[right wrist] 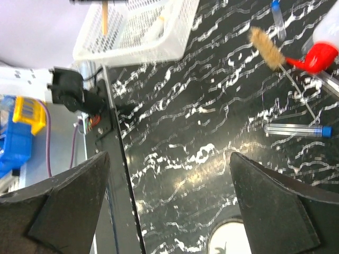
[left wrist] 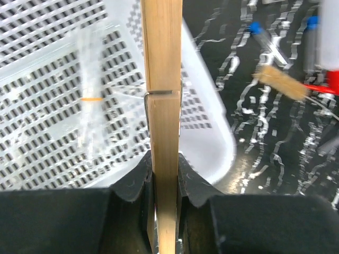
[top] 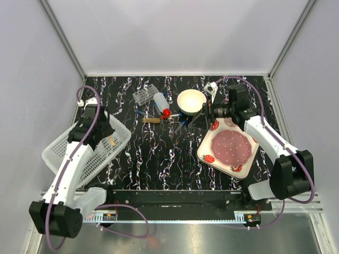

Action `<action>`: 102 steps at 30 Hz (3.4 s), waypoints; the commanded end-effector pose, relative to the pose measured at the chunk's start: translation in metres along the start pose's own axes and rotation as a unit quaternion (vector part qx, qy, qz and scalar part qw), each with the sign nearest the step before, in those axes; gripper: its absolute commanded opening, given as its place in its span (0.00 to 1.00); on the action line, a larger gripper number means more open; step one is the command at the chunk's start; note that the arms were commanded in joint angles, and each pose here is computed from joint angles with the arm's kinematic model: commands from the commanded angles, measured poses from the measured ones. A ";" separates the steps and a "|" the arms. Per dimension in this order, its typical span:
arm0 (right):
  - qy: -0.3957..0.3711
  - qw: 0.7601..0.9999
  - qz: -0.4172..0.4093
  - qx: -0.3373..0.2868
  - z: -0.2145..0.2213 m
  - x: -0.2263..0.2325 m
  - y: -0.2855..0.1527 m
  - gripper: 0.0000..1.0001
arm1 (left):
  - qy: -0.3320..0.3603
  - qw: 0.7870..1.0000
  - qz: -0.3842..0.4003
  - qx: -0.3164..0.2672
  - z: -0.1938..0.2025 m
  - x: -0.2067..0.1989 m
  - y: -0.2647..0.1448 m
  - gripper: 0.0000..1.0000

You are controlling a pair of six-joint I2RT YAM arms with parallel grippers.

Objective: Organize the chemistry lab equipment

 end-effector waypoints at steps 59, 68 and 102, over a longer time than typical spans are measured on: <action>-0.065 0.998 -0.003 -0.010 0.052 -0.021 -0.051 1.00 | -0.036 0.999 -0.018 0.033 -0.006 0.061 0.025 0.90; -0.087 0.995 0.019 0.040 0.063 -0.029 -0.056 1.00 | -0.003 0.995 0.095 -0.009 -0.004 0.030 0.001 0.99; -0.116 0.969 0.021 0.218 0.060 -0.024 -0.021 1.00 | 0.023 0.971 0.234 -0.045 0.000 -0.009 -0.014 0.99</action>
Point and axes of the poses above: each gripper's point midway between its finger pads, its own y axis out along the fingers, its own x axis along the line the jaws close on, z = x × y, the point moved 1 cm from there along -y, back along the fingers, and after that the axes turned 2 degrees about y, right-handed, at the moved point
